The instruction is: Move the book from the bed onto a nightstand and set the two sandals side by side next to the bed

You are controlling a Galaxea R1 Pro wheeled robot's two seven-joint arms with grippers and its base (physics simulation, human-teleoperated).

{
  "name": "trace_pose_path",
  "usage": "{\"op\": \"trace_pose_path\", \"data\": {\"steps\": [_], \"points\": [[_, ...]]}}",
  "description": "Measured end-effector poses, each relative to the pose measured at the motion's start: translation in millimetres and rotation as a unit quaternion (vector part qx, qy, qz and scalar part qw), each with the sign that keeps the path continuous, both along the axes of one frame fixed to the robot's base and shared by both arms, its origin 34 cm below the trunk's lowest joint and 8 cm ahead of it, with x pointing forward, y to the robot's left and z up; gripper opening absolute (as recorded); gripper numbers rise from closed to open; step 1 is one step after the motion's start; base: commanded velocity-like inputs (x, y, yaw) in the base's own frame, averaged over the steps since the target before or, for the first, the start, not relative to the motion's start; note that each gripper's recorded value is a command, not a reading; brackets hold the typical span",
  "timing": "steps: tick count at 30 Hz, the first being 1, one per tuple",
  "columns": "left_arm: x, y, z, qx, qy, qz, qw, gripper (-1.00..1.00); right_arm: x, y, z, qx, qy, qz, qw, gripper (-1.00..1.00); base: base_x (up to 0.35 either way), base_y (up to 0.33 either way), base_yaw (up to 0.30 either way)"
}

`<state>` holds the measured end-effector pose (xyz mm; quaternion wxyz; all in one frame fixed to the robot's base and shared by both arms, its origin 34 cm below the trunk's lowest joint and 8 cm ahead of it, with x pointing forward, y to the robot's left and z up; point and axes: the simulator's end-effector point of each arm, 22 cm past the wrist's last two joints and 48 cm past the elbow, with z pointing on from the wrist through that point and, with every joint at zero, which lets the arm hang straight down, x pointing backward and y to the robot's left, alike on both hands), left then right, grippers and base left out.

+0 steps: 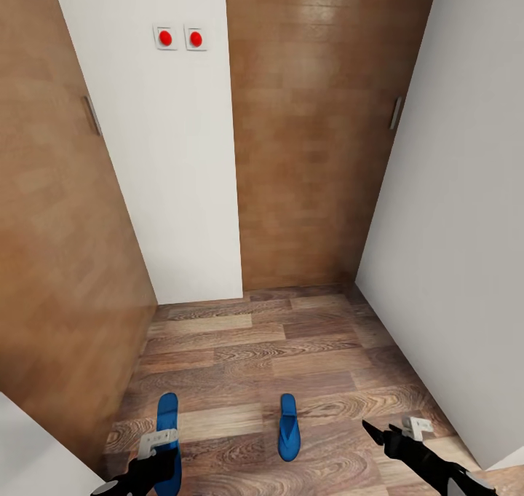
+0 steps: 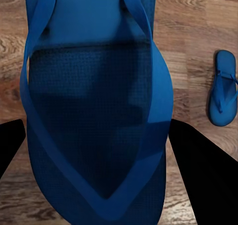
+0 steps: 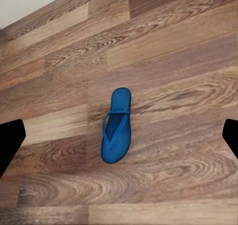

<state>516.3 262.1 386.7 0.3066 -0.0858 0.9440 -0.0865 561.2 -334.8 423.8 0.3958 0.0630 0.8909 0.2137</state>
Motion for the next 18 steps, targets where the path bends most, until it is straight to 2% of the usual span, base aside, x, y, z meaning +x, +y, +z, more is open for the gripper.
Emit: {"op": "trace_pose_path", "data": {"steps": [7, 11, 12, 15, 16, 17, 18], "points": [[0, 0, 0, 0.0, 0.0, 0.0, 1.0, -1.0, 1, 3, 3, 0.006, -0.004, 0.004, 1.0, 1.0, 0.0, 0.0, 0.0], [0, -1, 0, 0.0, 0.0, -0.001, 1.0, -1.0, 3, 5, -1, 0.002, 0.003, -0.003, 1.0, 1.0, 0.0, 0.0, 0.0], [0, -1, 0, 0.0, 0.0, -0.001, 1.0, -1.0, 4, 14, -6, 0.0, 0.011, -0.012, 0.9999, 1.0, 0.0, 0.0, 0.0], [0, -1, 0, 0.0, 0.0, -0.001, 1.0, -1.0, 10, 69, -26, -0.001, 0.055, -0.047, 0.9974, 1.0, 0.0, 0.0, 0.0], [0, -1, 0, 0.0, 0.0, -0.001, 1.0, -1.0, 7, 91, -37, -0.013, 0.086, -0.063, 0.9942, 1.0, 0.0, 0.0, 0.0], [0, -1, 0, 0.0, 0.0, -0.001, 1.0, -1.0, -4, 119, -52, -0.05, 0.134, -0.076, 0.9868, 1.0, 0.0, 0.0, 0.0], [0, -1, 0, 0.0, -0.001, -0.001, 1.0, -1.0, -9, 119, -57, -0.072, 0.149, -0.081, 0.983, 1.0, 0.0, 0.0, 0.0]]}}
